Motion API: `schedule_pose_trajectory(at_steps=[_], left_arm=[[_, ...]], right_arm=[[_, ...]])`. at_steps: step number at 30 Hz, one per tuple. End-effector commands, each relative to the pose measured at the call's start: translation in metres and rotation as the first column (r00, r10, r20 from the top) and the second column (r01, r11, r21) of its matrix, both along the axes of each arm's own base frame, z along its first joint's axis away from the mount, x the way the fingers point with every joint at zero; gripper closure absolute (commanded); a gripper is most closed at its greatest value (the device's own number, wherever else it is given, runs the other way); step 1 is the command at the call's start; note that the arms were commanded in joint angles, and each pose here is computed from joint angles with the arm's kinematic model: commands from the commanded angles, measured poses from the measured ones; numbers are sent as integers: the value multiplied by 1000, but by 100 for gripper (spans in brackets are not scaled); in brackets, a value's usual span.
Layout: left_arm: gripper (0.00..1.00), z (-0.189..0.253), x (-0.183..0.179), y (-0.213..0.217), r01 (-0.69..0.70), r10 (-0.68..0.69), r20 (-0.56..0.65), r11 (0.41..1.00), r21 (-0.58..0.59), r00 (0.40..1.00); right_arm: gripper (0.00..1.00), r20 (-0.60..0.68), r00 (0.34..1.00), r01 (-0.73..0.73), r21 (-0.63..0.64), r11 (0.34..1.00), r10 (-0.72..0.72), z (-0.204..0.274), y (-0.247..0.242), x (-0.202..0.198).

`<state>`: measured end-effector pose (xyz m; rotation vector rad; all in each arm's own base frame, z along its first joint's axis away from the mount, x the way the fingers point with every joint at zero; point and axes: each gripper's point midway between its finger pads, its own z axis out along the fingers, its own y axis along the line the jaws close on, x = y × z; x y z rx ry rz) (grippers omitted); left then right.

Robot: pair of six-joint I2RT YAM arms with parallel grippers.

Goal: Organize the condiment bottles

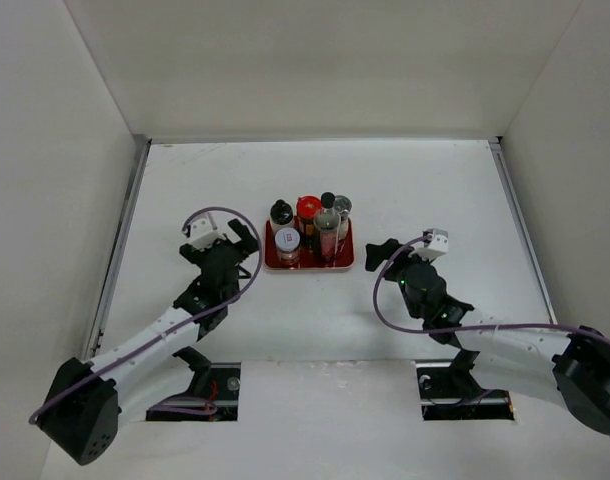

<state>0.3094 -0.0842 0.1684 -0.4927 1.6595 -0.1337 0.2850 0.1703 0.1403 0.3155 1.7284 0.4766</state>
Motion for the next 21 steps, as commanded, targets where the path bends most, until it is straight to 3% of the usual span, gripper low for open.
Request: schedule_pose_trajectory(at_steps=[1,4,10,21], left_arm=[[0,-16,-5,27,-75,73,-27,989,-130,997],[0,-38,-5,52,-148,129,-111,972,-185,985],[0,-54,4,61,-167,118,-260,970,-175,958],[0,-28,7,55,-130,93,-199,975,-182,976]], right_arm=[[0,-9,997,73,56,996,-73,1,-12,6],[0,-39,994,107,40,993,-106,-7,-18,9],[0,-81,992,101,11,995,-99,-20,-11,15],[0,-78,990,122,-3,993,-122,-19,-17,18]])
